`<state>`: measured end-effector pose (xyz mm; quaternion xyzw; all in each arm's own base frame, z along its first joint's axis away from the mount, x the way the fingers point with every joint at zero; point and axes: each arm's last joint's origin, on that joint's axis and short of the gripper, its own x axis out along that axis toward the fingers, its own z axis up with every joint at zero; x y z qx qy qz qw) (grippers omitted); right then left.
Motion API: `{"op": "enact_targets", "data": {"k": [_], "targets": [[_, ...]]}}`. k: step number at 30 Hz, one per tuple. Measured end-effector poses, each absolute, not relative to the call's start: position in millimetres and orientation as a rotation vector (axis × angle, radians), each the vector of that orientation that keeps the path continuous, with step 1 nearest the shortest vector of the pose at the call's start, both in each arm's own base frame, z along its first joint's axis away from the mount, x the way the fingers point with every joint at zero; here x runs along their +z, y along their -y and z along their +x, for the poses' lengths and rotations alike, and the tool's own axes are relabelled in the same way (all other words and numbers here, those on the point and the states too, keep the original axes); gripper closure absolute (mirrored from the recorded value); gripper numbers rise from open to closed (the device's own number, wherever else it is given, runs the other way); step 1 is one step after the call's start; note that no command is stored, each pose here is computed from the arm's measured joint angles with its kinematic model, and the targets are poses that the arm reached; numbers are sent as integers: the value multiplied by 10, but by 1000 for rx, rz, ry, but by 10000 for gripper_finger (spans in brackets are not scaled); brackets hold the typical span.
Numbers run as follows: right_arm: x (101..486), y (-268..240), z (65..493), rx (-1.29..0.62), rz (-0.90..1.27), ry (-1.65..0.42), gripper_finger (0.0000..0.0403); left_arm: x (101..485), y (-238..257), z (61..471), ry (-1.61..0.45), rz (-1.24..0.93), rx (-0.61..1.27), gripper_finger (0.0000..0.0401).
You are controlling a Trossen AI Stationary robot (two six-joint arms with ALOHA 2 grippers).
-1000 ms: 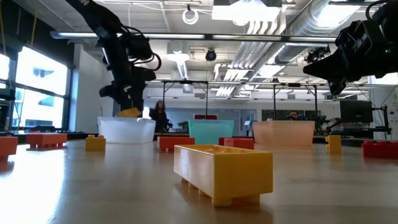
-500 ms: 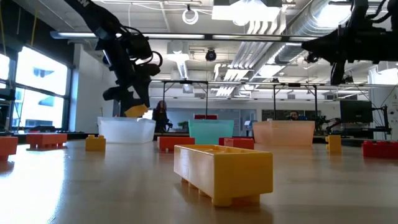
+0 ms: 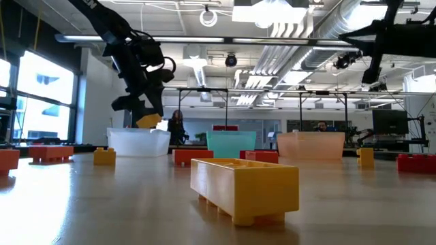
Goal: Sort & place blocks by color
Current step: Put the yellow game piece into the transparent bin
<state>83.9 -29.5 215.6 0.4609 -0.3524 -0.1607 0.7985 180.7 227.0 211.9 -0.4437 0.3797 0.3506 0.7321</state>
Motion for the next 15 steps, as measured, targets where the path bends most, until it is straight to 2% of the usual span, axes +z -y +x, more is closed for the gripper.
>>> {"op": "enact_targets", "data": {"k": [4,7,11,15], "targets": [[2489,277,823,-301,894,759,403,2119,-2270,1807,-840,-964,762,213],[2733,283,904,-315,819,688,403,2120,-2279,1796,-838,-963,758,213],[2952,326,1119,-395,742,539,403,2120,-2304,1765,-831,-971,768,213],[3109,381,1365,-443,758,472,403,2122,-2323,1738,-815,-1003,756,213]]}}
